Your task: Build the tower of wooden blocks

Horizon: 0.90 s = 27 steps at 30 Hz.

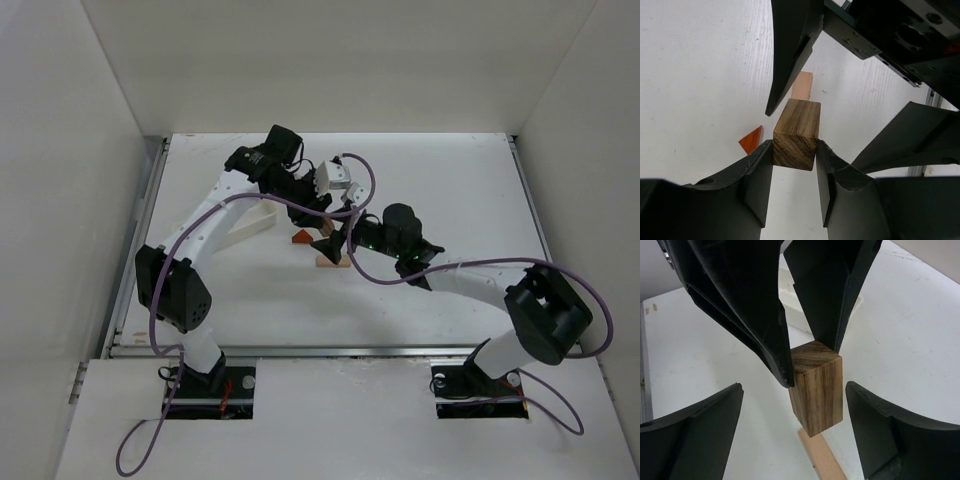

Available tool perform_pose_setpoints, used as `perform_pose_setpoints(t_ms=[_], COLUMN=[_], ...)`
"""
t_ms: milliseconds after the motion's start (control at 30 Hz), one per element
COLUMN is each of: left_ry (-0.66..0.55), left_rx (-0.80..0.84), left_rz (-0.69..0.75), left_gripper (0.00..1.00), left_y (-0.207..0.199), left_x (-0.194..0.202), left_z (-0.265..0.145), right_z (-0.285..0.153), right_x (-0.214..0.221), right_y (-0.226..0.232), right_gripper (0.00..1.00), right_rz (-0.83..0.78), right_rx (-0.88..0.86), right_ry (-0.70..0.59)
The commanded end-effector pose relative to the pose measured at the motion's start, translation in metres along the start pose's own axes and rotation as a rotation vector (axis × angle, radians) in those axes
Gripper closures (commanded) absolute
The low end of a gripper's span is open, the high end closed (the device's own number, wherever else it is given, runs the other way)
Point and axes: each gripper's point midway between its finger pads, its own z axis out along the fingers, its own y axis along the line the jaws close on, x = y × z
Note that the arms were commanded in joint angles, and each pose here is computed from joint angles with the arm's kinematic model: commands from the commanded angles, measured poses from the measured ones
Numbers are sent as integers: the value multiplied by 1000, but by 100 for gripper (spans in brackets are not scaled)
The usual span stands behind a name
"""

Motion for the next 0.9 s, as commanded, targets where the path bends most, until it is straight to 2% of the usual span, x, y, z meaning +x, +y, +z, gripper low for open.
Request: perform_pose_setpoints(t_ms=[0, 33, 67, 200, 400, 433, 500, 533, 600, 633, 667, 733, 767, 867], left_ry=[26, 32, 45, 96, 132, 127, 122, 127, 132, 135, 149, 140, 143, 161], left_rx=[-36, -31, -33, -68, -95, -100, -105, -93, -90, -96, -77, -66, -63, -58], left_rz=[1, -4, -10, 18, 76, 81, 85, 87, 110, 120, 116, 134, 132, 138], left_gripper=[100, 100, 100, 100, 100, 100, 100, 100, 100, 100, 100, 100, 100, 100], left_y=[7, 6, 8, 15, 24, 26, 30, 26, 22, 23, 20, 15, 15, 13], left_x=[3, 5, 8, 15, 15, 13, 14, 15, 13, 13, 20, 15, 19, 20], left_z=[2, 2, 5, 5, 5, 5, 11, 14, 23, 27, 36, 48, 51, 66], right_z=[-4, -4, -4, -9, -45, -56, -75, -88, -108, -117, -133, -157, -172, -201], right_x=[-30, -30, -30, -23, -8, -19, -3, -17, -2, -2, -21, -8, -25, -37], right_y=[-1, -3, -3, -13, -22, -20, -20, -17, -20, -22, -23, -34, -35, -48], right_gripper=[5, 5, 0, 0, 0, 0, 0, 0, 0, 0, 0, 0, 0, 0], right_rz=[-55, -55, -55, -46, -49, -55, -47, -47, -15, 0, 20, 47, 82, 125], right_rx=[34, 47, 47, 111, 231, 245, 278, 291, 354, 386, 425, 539, 577, 715], right_ry=[-86, -87, -87, -69, -41, -69, -36, -81, -43, -42, -97, -64, -143, -208])
